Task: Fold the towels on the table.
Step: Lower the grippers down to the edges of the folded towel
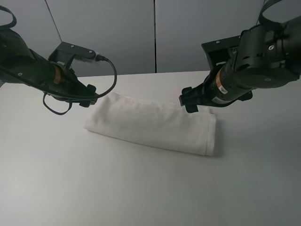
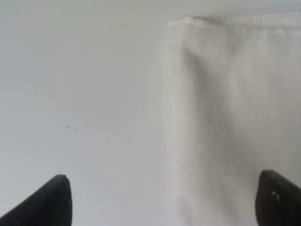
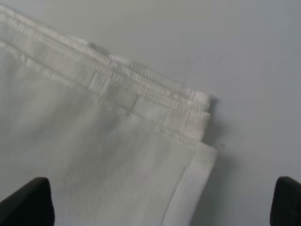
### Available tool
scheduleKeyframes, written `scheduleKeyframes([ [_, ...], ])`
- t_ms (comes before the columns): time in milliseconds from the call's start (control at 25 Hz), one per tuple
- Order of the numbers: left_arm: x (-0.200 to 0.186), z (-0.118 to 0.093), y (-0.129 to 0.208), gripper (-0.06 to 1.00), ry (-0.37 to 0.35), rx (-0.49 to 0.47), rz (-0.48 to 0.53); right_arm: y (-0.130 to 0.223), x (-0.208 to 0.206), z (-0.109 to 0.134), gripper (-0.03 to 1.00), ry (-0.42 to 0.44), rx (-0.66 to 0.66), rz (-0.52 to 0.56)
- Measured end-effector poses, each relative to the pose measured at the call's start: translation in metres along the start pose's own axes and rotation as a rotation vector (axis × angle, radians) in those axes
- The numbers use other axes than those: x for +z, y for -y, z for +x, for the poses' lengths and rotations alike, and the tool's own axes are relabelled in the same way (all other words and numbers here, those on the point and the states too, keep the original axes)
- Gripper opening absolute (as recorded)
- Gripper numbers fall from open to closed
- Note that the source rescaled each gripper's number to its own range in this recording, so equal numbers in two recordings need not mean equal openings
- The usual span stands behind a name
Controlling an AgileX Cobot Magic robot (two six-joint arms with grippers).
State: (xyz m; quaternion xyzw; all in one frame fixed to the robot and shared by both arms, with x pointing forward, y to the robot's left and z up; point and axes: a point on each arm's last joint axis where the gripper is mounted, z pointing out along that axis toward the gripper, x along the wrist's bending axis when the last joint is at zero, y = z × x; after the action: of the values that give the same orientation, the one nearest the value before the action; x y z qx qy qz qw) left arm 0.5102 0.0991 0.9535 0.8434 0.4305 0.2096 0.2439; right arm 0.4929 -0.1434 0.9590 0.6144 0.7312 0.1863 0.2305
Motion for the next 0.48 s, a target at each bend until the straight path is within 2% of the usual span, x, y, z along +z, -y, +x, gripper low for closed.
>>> scheduleKeyframes([
  [120, 0.001, 0.004, -0.001, 1.00, -0.006, -0.043, -0.001, 0.002, 0.000, 0.001, 1.00, -0.014, 0.056, 0.028],
  [320, -0.002, 0.026, -0.016, 1.00, -0.050, -0.125, 0.002, 0.003, -0.001, 0.004, 1.00, -0.032, 0.114, 0.058],
  [480, 0.001, 0.037, -0.030, 1.00, -0.018, -0.152, 0.056, -0.008, -0.004, 0.009, 1.00, -0.034, 0.109, 0.109],
])
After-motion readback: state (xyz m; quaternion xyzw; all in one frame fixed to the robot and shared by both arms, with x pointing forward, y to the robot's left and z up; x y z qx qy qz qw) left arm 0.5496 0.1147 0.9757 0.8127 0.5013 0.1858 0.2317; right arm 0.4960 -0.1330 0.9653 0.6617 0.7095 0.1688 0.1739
